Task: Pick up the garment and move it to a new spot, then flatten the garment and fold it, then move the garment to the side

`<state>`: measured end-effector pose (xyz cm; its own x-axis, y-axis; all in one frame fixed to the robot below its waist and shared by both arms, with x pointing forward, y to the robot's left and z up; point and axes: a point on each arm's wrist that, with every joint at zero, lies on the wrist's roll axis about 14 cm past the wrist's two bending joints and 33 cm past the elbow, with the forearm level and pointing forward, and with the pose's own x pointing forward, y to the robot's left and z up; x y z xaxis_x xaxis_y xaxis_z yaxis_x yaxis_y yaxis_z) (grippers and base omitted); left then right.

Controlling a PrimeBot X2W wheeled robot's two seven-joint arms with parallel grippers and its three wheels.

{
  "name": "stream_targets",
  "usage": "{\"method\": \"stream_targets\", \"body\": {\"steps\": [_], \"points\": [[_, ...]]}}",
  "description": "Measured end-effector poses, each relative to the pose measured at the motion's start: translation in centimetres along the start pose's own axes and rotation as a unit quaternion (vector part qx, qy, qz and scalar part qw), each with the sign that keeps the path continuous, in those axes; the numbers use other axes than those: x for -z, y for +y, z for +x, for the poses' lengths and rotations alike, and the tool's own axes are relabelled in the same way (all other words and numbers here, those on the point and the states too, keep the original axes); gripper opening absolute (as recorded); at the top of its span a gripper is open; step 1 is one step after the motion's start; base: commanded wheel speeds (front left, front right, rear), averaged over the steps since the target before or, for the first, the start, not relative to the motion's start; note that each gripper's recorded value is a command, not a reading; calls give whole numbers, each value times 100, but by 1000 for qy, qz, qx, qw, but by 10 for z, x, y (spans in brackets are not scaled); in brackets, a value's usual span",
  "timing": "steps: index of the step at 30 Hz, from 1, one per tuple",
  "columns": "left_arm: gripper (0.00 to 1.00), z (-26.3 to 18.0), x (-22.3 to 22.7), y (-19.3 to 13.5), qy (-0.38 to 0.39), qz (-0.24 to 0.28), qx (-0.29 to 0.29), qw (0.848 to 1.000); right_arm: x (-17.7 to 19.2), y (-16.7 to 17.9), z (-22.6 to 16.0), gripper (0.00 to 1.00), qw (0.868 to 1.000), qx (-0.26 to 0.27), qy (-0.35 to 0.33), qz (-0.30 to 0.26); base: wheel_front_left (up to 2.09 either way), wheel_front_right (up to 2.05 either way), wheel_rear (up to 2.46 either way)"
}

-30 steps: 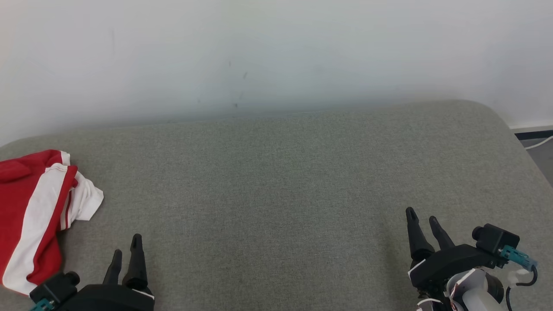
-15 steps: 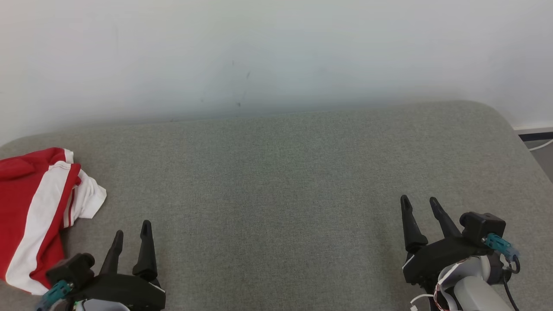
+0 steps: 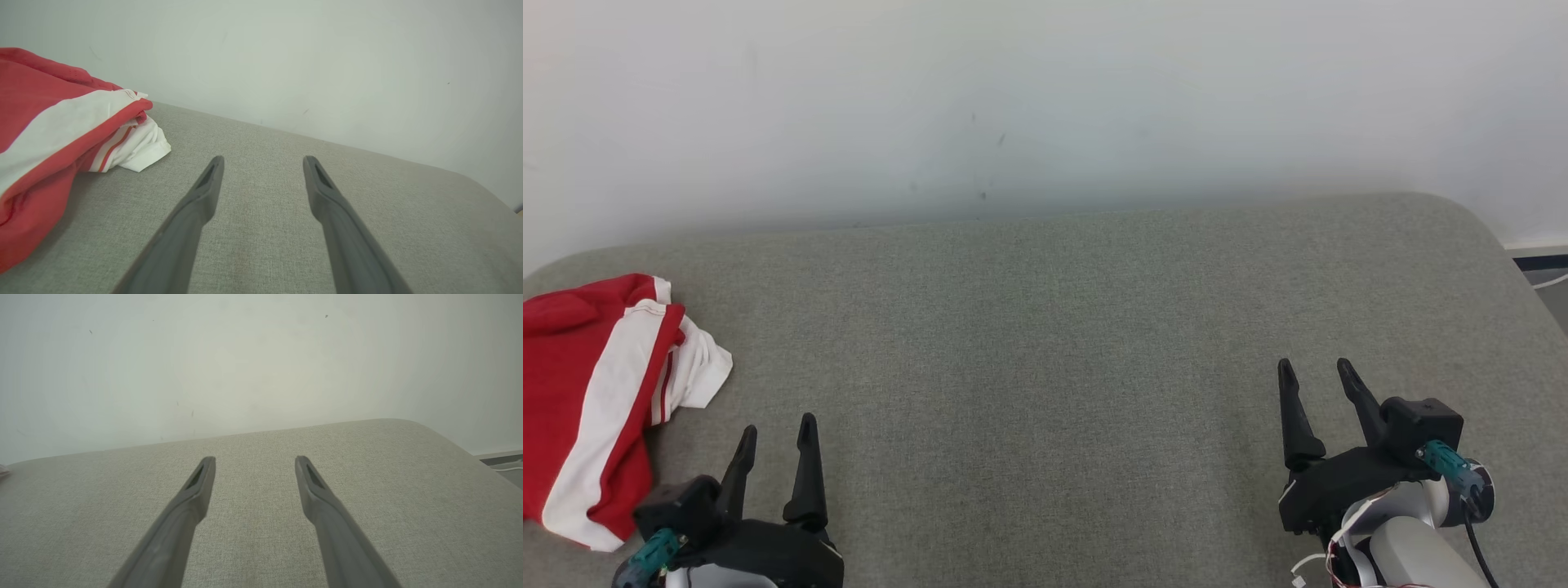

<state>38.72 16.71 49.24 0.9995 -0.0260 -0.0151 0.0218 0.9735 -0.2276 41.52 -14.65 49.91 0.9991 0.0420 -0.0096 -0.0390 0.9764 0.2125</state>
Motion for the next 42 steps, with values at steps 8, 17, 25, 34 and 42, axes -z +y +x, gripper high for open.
{"method": "stream_targets", "body": {"steps": [8, 17, 25, 34, 42], "points": [[100, -2, 4, 5, 6, 16, -1, 1000, 3, 1, 2, 100, 1000, -4, 4, -3, 0, 0, 0], [100, -3, 3, 8, 16, 10, -6, 1000, 14, 7, 1, 100, 999, -13, 36, 21, 0, 0, 0], [100, -4, 7, 6, 32, 11, -2, 999, 19, 8, 0, 100, 998, -17, 52, 18, 0, 0, 0], [100, -6, 1, 2, 28, 11, 1, 1000, 28, 0, -1, 100, 998, -15, 63, 5, 0, 0, 0], [100, -31, -8, 47, 17, 16, -65, 998, 29, 53, 16, 100, 994, -86, 63, 1, 0, 0, 0]]}}
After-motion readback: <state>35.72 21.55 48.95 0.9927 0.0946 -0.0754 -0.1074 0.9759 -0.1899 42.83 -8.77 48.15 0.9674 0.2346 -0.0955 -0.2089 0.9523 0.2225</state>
